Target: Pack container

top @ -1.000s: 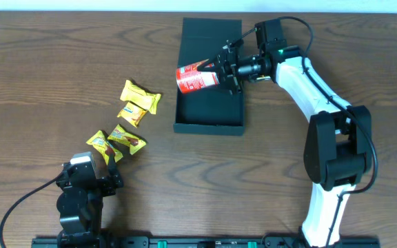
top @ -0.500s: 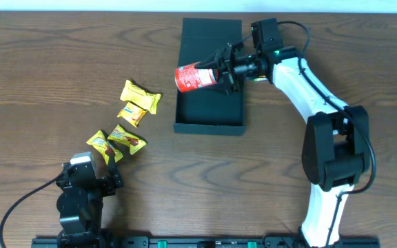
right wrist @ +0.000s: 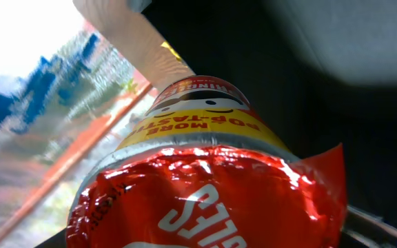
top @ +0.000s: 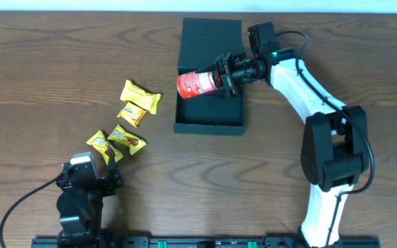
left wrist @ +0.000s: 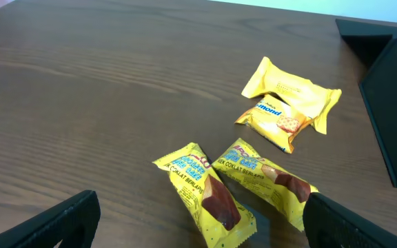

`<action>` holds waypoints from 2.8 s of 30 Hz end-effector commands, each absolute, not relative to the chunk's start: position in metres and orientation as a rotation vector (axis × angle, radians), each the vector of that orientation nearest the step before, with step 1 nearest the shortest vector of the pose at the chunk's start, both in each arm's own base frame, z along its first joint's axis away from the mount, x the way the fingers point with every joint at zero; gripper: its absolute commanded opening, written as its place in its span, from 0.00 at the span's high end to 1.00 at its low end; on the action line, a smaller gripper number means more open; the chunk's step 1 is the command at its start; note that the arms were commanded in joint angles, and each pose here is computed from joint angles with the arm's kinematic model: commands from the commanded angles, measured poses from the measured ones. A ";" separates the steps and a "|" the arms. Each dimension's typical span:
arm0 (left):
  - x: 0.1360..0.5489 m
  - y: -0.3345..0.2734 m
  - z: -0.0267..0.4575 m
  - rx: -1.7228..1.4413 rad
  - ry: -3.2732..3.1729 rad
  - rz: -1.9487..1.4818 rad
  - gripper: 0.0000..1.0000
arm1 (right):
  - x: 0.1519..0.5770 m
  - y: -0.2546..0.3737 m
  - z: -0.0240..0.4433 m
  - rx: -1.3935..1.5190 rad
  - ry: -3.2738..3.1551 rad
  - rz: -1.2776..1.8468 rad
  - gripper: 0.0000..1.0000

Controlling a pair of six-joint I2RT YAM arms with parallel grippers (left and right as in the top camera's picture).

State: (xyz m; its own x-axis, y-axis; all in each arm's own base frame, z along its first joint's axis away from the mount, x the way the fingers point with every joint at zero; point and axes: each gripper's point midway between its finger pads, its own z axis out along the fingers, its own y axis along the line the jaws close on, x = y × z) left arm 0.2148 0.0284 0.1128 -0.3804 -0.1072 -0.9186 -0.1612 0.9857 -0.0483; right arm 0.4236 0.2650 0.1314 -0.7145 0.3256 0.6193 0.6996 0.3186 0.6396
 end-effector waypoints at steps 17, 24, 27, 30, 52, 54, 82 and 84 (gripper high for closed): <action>0.214 0.031 0.105 -0.201 1.980 0.074 0.05 | 0.425 0.273 0.134 -1.075 -2.093 -1.298 0.06; 0.214 0.031 0.105 -0.202 1.979 0.074 0.05 | 0.449 0.295 0.196 -0.649 -2.152 -1.730 0.30; 0.214 0.031 0.105 -0.201 1.980 0.074 0.05 | 0.448 0.307 0.252 -0.217 -2.224 -2.040 0.47; 0.214 0.031 0.105 -0.202 1.979 0.074 0.05 | 0.429 0.316 0.300 0.243 -2.233 -2.260 0.71; 0.214 0.031 0.105 -0.201 1.980 0.074 0.05 | 0.443 0.329 0.302 0.506 -2.435 -2.436 0.01; 0.214 0.031 0.105 -0.201 1.980 0.074 0.05 | 0.452 0.328 0.302 0.553 -2.517 -2.479 0.01; 0.214 0.031 0.105 -0.201 1.980 0.074 0.05 | 0.490 0.222 0.169 0.239 -3.673 -0.436 0.98; 0.214 0.031 0.105 -0.201 1.980 0.074 0.05 | 0.489 0.223 0.156 0.229 -3.662 -0.416 0.98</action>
State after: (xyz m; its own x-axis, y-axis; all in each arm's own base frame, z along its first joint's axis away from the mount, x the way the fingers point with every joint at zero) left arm 0.2150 0.0285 0.1132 -0.3783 -0.1070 -0.9195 -0.1614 0.9857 -0.0483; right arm 0.4896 0.2279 0.1823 -0.8312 -0.0321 -0.5551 -0.1960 0.9512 0.2384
